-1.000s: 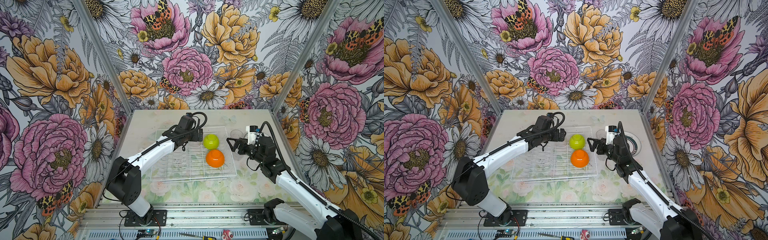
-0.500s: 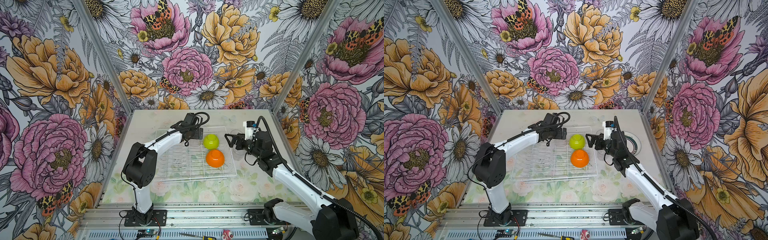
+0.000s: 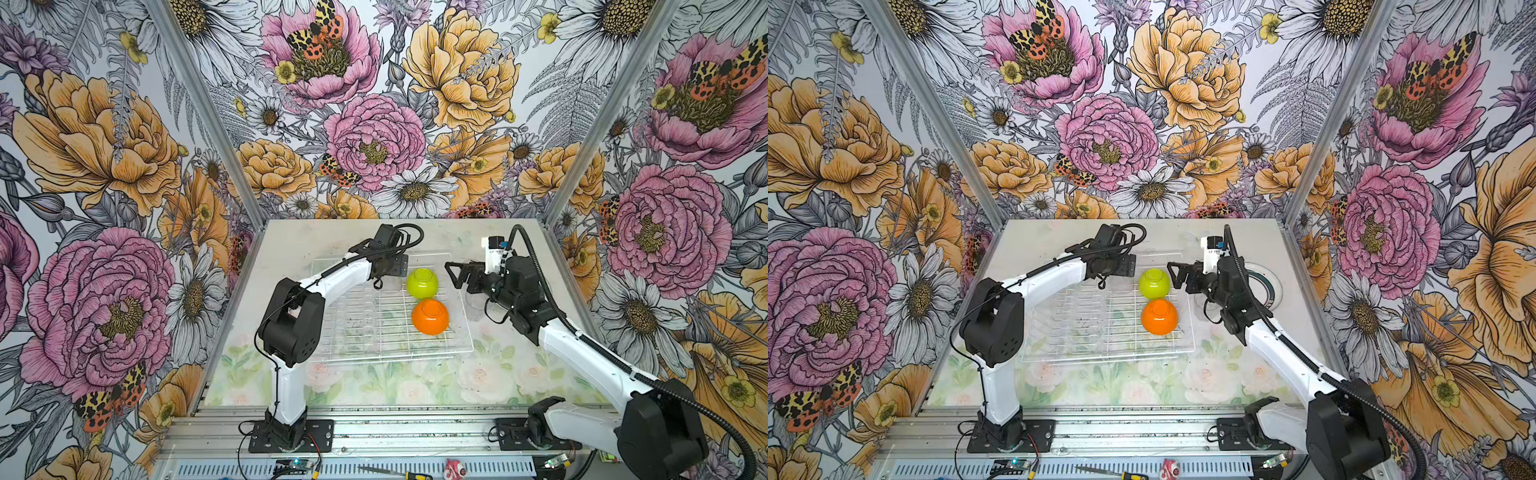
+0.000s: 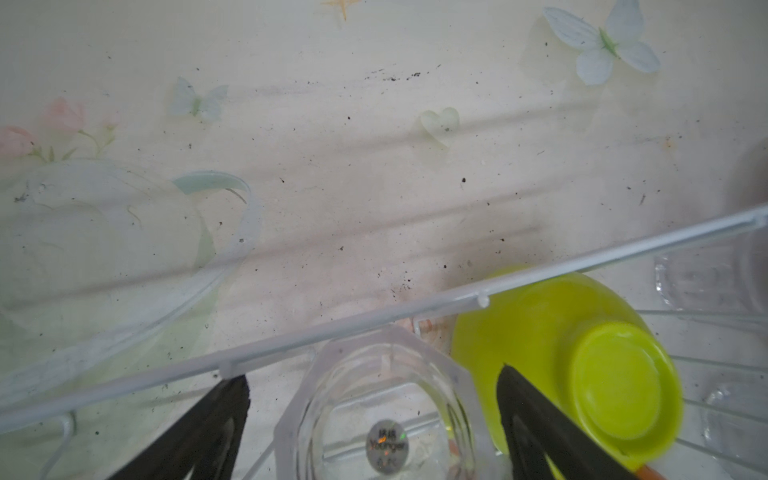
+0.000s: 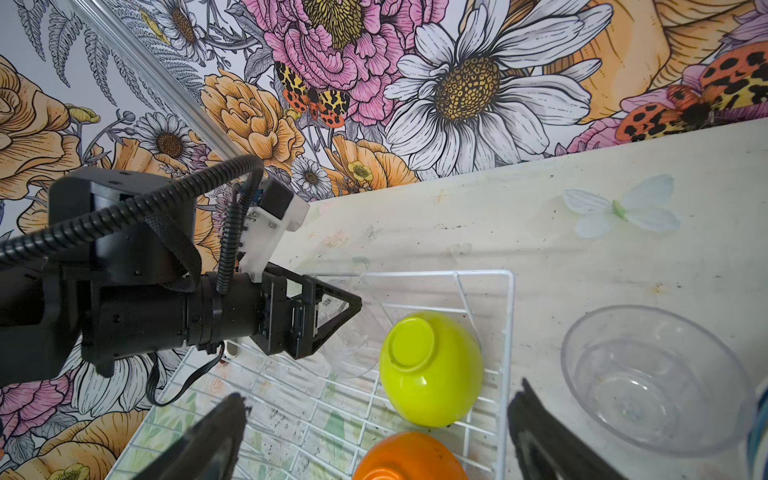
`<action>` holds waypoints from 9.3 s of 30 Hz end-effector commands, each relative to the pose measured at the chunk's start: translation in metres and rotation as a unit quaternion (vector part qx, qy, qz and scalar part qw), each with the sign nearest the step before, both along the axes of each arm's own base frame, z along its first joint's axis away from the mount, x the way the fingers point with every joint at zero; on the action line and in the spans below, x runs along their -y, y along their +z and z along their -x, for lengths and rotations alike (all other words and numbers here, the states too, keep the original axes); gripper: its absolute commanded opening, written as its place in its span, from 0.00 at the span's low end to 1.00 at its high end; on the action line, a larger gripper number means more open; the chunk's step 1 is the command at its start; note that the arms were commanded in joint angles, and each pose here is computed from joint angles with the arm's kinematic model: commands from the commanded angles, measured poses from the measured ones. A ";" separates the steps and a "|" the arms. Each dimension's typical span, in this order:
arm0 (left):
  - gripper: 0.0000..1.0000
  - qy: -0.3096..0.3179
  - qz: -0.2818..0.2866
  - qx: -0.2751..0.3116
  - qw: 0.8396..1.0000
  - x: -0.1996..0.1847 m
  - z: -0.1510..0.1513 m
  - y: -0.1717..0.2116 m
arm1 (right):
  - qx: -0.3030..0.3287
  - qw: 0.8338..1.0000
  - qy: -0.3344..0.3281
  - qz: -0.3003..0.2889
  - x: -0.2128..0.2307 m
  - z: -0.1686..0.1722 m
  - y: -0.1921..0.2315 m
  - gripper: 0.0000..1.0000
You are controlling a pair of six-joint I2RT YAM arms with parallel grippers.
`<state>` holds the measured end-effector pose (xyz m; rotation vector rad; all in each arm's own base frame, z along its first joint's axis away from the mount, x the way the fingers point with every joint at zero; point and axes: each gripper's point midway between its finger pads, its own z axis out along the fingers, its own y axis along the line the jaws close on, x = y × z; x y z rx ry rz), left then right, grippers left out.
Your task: Unload the mixed dishes from the dish rack
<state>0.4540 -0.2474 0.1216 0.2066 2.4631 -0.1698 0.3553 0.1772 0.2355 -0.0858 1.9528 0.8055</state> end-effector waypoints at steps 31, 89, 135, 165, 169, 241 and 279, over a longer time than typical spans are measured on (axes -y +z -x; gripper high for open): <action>0.66 0.001 -0.054 -0.001 0.999 0.013 0.003 -0.021 | -0.001 1.000 -0.008 -0.026 0.003 0.013 0.006 0.99; 0.44 0.003 0.454 0.103 0.885 0.015 0.047 0.203 | 0.057 0.989 0.107 -0.084 -0.097 -0.018 0.069 0.89; 0.59 -0.026 0.532 0.089 0.842 0.021 0.071 0.220 | 0.083 0.986 0.105 -0.095 -0.123 -0.037 0.108 0.00; 0.99 -0.021 0.496 0.109 0.861 0.003 0.074 0.216 | -0.009 0.990 -0.132 0.047 -0.026 -0.058 0.052 0.00; 0.99 -0.026 0.486 0.106 0.867 0.005 0.074 0.215 | -0.053 0.982 -0.170 0.071 0.015 -0.069 0.042 0.00; 0.99 -0.023 0.411 0.062 0.909 0.009 0.086 0.168 | -0.268 0.943 -0.114 0.164 0.086 -0.199 -0.052 0.69; 0.99 -0.107 0.156 -0.025 0.982 0.100 0.121 0.044 | -0.117 0.983 -0.100 0.100 0.094 -0.010 0.035 0.78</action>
